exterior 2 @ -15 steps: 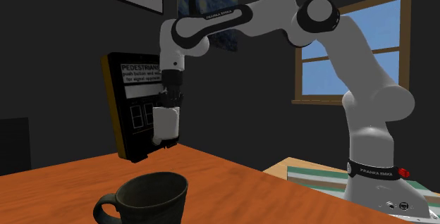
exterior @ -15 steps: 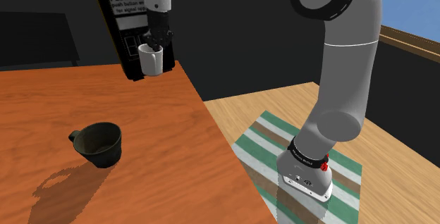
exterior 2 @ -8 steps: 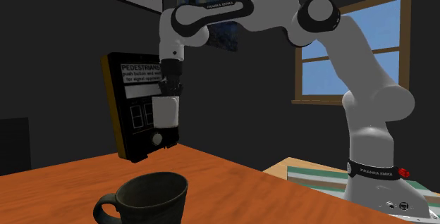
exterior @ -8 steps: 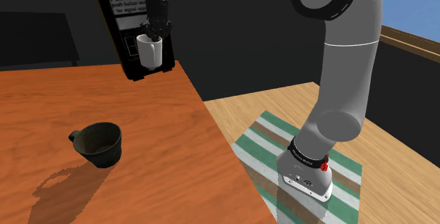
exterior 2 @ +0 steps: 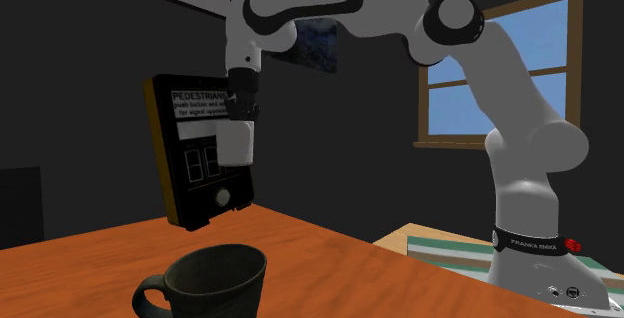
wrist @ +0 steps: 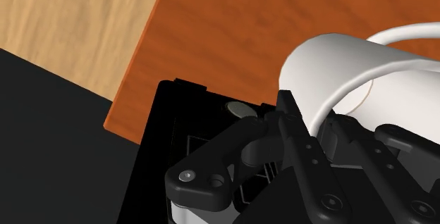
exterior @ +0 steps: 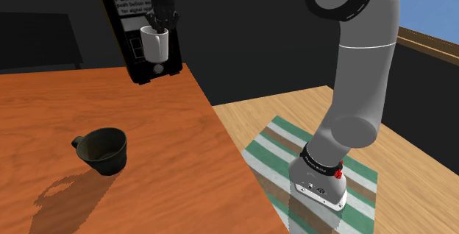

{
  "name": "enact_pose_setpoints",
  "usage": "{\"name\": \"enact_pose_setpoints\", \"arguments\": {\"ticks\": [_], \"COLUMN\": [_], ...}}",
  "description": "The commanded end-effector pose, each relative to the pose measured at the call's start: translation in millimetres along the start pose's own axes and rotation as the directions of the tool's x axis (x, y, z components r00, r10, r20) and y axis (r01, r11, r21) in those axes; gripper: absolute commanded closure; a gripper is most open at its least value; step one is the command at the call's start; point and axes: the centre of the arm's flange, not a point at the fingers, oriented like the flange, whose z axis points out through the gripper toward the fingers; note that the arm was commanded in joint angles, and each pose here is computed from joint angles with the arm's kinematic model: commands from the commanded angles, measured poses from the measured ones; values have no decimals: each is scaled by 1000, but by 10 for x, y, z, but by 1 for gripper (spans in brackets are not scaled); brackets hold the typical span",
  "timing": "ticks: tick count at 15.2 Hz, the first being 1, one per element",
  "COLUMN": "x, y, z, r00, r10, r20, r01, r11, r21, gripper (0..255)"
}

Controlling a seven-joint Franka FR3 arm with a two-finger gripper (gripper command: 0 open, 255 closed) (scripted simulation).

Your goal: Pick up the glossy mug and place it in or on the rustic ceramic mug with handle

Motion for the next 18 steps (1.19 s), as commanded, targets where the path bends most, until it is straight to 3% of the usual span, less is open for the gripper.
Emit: {"name": "enact_pose_setpoints", "arguments": {"ticks": [1, 18], "x": [-108, -1282], "y": [-169, -2081], "z": [-25, -28], "r00": [1000, 1000], "r10": [0, 0], "r20": [0, 0], "r01": [0, 0], "r11": [1000, 1000], "r21": [0, 0], "gripper": [255, 255]}}
